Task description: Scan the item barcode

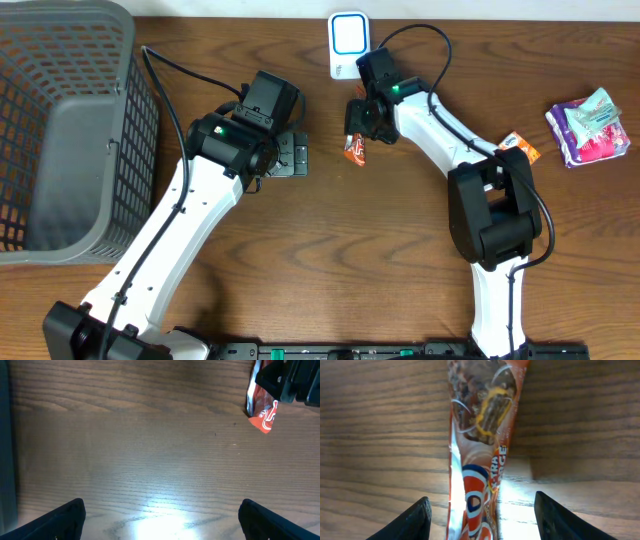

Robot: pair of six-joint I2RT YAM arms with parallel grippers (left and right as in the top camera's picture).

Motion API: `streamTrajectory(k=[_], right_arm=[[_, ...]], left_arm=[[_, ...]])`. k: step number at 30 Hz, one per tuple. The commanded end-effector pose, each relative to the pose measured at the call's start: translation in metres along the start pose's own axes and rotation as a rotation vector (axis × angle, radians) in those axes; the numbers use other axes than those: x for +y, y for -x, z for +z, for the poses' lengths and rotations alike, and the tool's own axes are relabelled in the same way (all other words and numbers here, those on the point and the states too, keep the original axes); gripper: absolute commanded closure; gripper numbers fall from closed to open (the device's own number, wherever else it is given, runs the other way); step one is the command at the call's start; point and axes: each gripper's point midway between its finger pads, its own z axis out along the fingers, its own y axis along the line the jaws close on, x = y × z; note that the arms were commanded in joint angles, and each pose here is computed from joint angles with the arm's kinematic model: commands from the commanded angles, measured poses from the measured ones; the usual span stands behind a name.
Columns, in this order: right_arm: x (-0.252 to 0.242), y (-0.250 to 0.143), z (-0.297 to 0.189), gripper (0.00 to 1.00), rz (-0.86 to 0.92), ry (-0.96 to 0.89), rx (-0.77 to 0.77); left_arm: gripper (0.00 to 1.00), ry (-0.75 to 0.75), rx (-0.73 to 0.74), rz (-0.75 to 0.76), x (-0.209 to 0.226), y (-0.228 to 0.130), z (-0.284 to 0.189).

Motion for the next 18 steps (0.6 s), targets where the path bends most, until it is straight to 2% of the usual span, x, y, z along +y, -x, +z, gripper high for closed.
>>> streamTrajectory(k=[1,3,4,7,11,18], right_arm=[[-0.004,-0.013,0.011,0.44,-0.011,-0.035,0.014],[-0.008,-0.014,0.014,0.57,-0.015,-0.055,0.004],[-0.009,-0.014,0.014,0.69,-0.015,-0.064,0.0],[-0.008,-0.014,0.015,0.99,-0.014,-0.054,0.003],[0.006,-0.003,0.008,0.99,-0.038,-0.006,-0.028],[0.052,0.073,-0.051,0.99,-0.19,0.079,-0.248]], left_arm=[[0.02,0.021,-0.001,-0.004,0.004,0.0,0.0],[0.02,0.021,-0.001,-0.004,0.004,0.0,0.0],[0.02,0.021,-0.001,-0.004,0.004,0.0,0.0],[0.02,0.021,-0.001,-0.004,0.004,0.0,0.0],[0.02,0.021,-0.001,-0.004,0.004,0.0,0.0],[0.03,0.021,-0.001,-0.004,0.004,0.0,0.0]])
